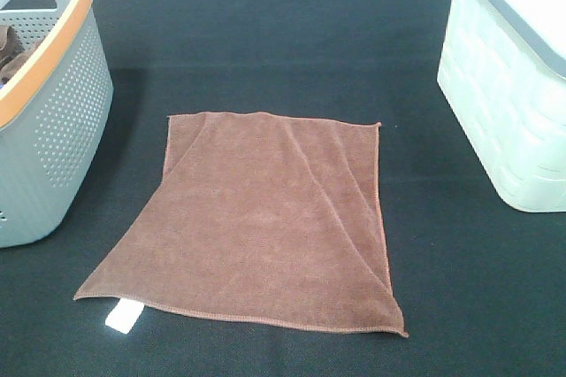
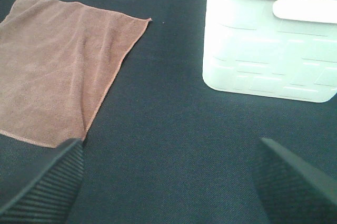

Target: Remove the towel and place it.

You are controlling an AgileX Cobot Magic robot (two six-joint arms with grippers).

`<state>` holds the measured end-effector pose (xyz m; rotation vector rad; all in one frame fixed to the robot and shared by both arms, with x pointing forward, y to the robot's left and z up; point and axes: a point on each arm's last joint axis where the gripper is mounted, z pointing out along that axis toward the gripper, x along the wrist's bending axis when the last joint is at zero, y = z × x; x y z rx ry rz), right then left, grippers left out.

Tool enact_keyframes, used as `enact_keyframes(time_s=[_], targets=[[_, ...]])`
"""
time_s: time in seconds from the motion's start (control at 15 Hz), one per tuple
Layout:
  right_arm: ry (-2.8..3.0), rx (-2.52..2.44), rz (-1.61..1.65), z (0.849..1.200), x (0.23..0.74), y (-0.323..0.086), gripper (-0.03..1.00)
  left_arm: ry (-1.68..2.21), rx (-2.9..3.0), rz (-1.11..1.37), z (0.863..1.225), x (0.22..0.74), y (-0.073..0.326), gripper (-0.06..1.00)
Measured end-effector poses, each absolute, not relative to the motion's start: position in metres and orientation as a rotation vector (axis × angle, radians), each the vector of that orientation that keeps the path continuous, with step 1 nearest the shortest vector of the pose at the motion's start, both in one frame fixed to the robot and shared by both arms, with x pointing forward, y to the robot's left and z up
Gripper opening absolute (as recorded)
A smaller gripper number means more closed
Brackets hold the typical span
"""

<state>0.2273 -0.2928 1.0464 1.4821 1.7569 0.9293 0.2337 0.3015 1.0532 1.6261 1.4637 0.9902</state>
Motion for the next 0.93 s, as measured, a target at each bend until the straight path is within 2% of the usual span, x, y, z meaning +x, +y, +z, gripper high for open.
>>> enact_keyframes(time_s=[0.93], targets=[[1.758,1.482,0.934,1.0453,0.2270,-0.2925,0.82,1.460,1.628,0.988,1.0532,0.2338,0.3015,0.70]])
